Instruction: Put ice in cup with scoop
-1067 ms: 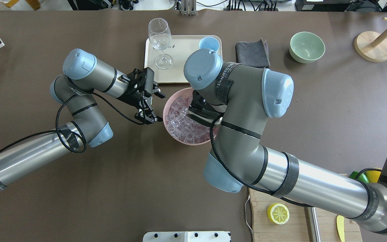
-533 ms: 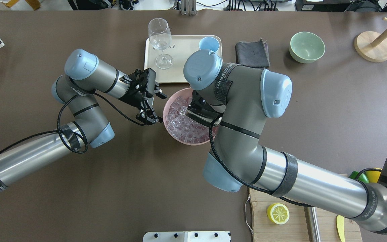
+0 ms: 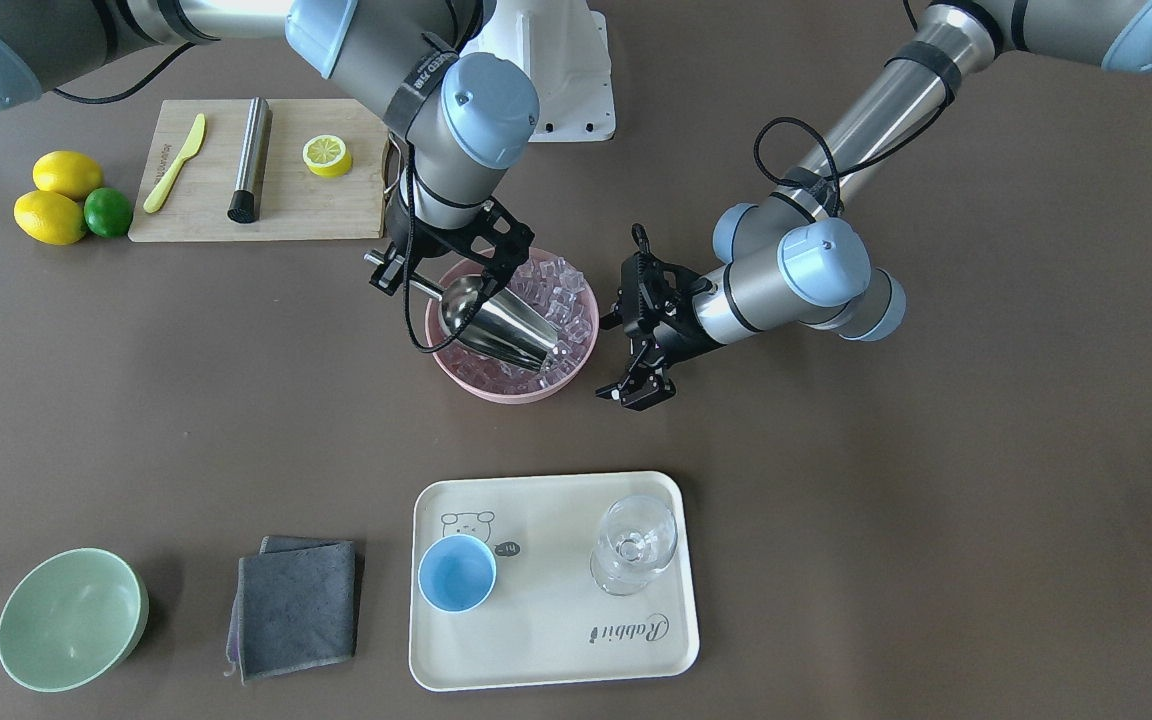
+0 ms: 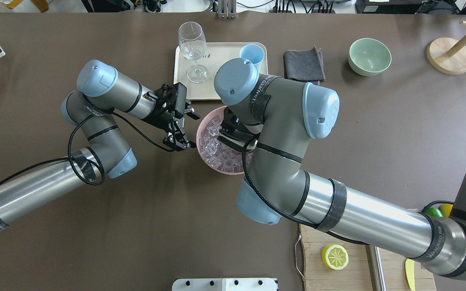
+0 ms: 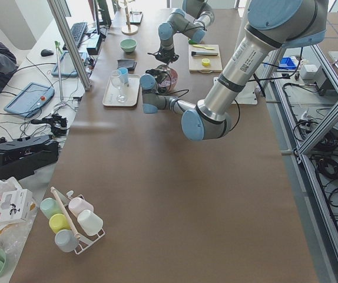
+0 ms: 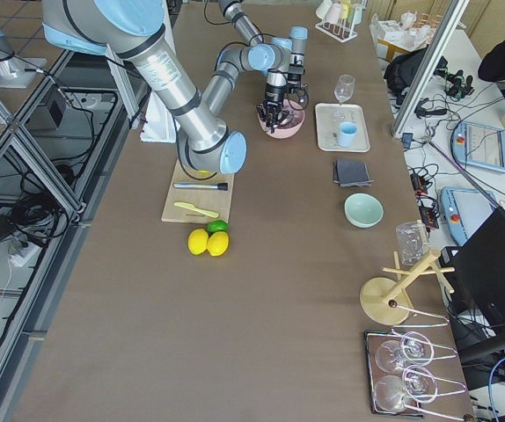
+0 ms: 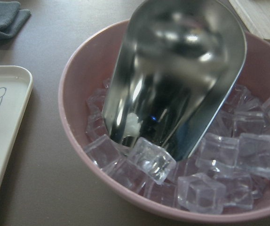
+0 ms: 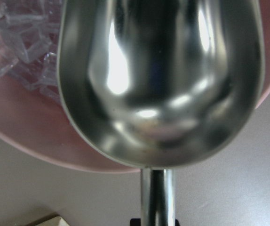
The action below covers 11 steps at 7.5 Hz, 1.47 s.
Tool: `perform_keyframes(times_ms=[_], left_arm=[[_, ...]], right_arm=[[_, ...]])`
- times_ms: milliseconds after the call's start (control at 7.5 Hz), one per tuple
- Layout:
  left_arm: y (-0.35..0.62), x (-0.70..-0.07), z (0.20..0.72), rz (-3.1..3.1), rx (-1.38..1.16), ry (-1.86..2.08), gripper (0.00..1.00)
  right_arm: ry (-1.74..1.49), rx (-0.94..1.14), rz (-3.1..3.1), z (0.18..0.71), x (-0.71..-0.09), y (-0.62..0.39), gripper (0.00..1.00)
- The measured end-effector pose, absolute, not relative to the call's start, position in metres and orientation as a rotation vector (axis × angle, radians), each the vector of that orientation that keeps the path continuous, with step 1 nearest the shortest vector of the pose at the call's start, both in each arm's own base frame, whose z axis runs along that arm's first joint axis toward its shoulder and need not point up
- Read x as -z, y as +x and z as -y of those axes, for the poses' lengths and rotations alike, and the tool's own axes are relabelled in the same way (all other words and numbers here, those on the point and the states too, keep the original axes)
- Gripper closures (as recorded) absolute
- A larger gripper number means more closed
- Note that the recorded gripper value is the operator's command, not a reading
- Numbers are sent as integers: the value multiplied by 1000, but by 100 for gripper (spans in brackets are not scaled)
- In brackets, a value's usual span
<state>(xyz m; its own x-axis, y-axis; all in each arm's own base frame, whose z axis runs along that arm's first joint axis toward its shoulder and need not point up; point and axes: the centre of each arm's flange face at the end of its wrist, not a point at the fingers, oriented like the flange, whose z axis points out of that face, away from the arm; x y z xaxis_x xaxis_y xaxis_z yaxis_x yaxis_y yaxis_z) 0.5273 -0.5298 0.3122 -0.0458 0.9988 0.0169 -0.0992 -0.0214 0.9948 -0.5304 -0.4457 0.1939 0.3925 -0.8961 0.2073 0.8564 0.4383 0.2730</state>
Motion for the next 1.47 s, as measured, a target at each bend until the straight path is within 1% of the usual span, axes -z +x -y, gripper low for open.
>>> perform_keyframes(times_ms=[1467], left_arm=[[514,-322,519,-1161,-1303,1139,4]], right_arm=[[262,946,531,423,-183,-501,100]])
